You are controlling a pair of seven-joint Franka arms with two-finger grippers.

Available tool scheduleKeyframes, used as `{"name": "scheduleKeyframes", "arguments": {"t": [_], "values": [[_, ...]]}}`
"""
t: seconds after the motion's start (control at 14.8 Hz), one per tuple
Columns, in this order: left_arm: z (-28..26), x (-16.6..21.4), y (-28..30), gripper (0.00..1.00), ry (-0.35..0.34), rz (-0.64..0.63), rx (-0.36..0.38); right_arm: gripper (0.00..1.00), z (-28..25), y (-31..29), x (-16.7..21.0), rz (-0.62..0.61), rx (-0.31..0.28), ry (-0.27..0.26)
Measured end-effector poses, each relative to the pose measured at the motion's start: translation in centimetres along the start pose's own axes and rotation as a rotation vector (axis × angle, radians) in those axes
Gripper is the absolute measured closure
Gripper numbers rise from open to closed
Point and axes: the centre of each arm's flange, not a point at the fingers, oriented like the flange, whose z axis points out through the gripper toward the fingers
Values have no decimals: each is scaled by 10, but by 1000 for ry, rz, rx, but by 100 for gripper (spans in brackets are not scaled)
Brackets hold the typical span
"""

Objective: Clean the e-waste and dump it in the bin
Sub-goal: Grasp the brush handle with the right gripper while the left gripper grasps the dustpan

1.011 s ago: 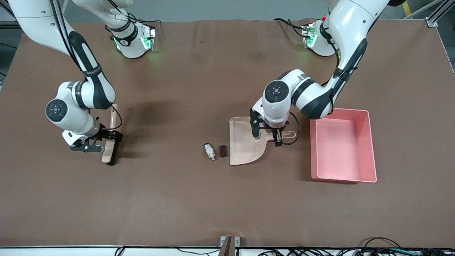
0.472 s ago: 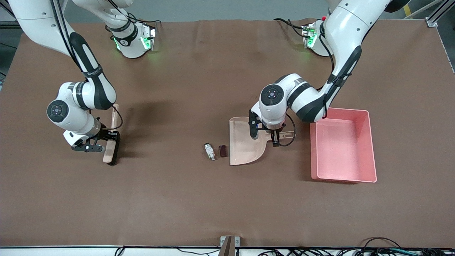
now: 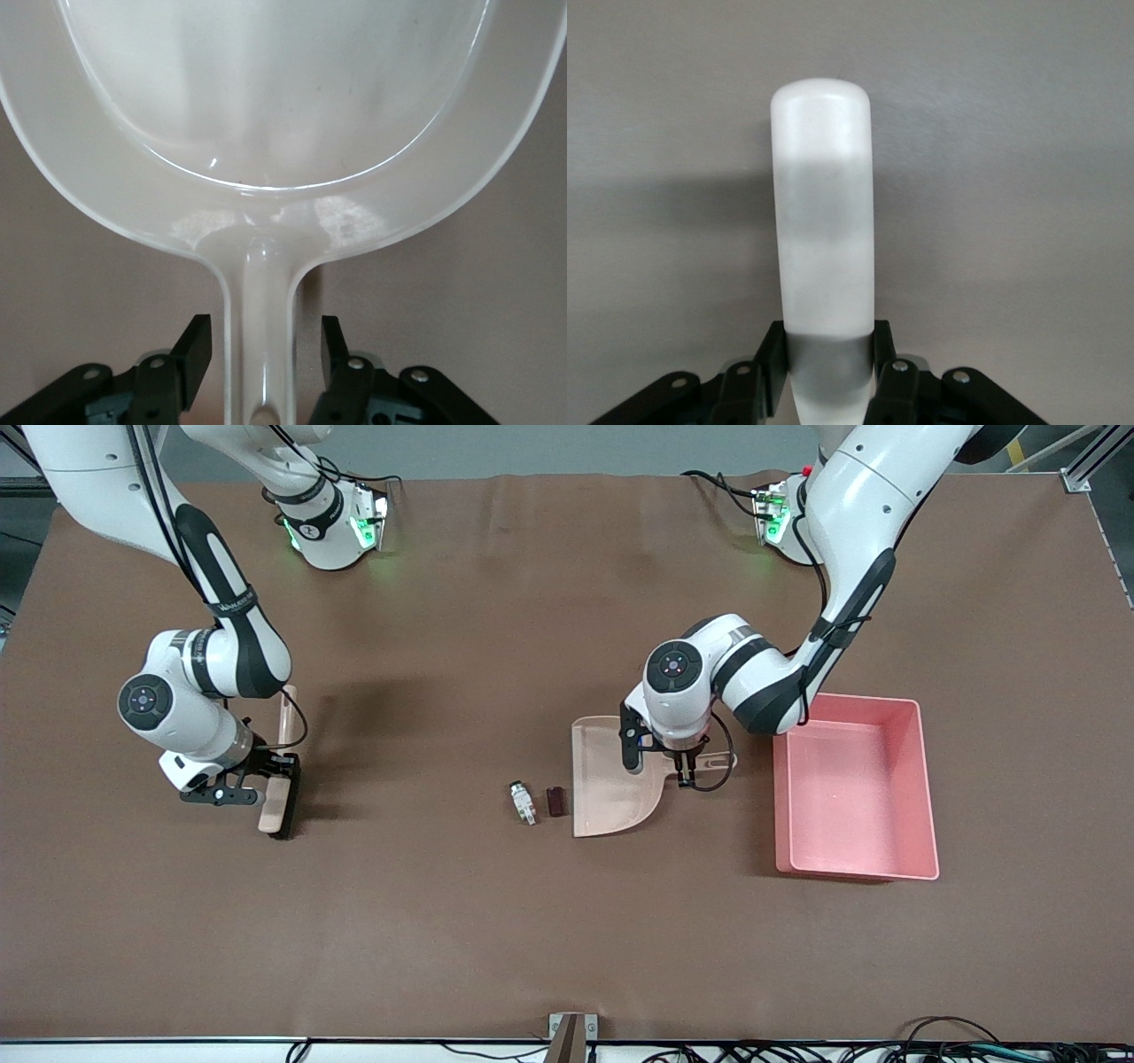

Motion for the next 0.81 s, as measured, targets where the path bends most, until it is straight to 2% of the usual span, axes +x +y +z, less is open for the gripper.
{"name": "scheduleKeyframes", "arguments": {"t": [0.13,0.34,0.54,0.81], "values": [[-1,1,0,45,1,1,2,57,-12,-14,8,-23,1,6],[-1,2,-1,55,-1,5,6,57,-25,-47,14,-74,8,25],[2,3,-2,59,-1,8,7,57,-33,-91,13,-94,47,36],[5,4,-3,67,-1,9,5,57,-32,-161,6,-58,59,-3]]}}
